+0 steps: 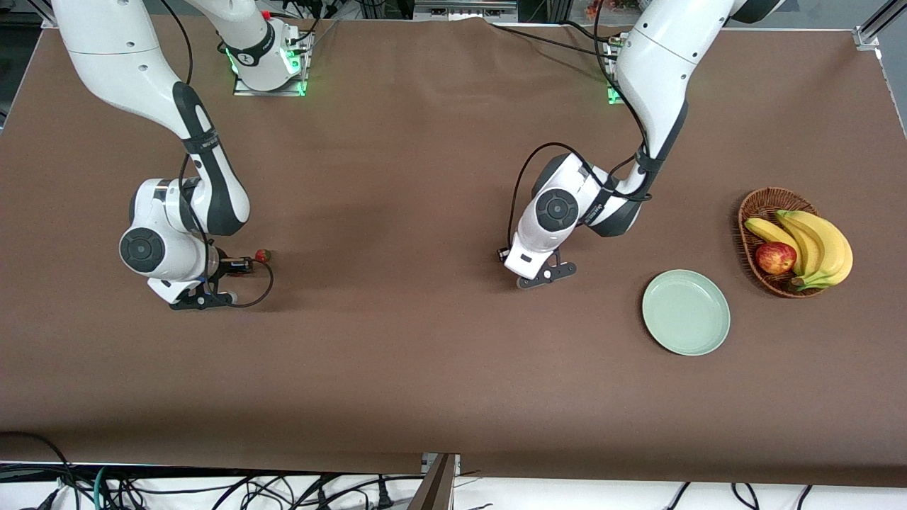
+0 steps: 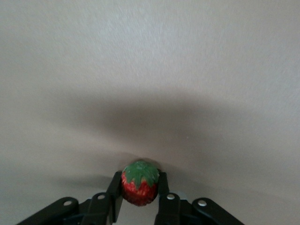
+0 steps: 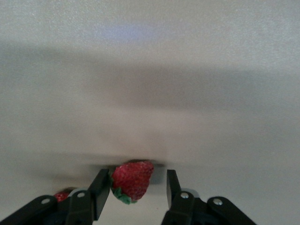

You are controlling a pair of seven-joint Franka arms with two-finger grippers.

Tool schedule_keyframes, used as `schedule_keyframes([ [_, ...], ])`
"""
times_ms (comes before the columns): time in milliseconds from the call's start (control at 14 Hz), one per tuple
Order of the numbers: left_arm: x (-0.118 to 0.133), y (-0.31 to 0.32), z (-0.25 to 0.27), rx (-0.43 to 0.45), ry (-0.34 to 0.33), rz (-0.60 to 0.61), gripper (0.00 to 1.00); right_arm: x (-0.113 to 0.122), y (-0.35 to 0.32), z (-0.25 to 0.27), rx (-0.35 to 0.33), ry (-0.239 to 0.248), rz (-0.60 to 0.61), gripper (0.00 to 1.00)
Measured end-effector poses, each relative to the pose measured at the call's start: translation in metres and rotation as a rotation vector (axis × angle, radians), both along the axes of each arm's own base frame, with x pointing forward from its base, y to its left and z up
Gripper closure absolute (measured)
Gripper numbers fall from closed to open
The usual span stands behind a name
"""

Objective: Collect all strawberries into plate
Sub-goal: 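Carry the strawberry toward the plate with the left gripper while the right gripper lifts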

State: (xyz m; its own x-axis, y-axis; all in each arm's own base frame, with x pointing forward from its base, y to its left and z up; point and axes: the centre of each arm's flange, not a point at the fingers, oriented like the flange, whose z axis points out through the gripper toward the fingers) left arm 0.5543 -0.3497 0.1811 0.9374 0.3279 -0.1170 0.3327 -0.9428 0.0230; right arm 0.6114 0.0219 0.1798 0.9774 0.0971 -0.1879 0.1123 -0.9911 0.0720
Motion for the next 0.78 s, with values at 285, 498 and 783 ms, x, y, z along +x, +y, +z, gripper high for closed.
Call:
schedule_keyframes([
  [285, 0.026, 0.047, 0.036, 0.034, 0.037, 0.014, 0.67, 0.001, 0.0, 0.002, 0.002, -0.006, -0.002, 0.65],
  [498, 0.045, 0.107, 0.065, 0.042, 0.084, -0.061, 0.67, 0.015, 0.006, 0.02, 0.023, -0.06, -0.012, 0.66],
  [783, 0.072, 0.206, 0.078, 0.002, 0.095, -0.208, 0.67, 0.055, 0.069, 0.065, 0.107, -0.179, -0.038, 0.66],
])
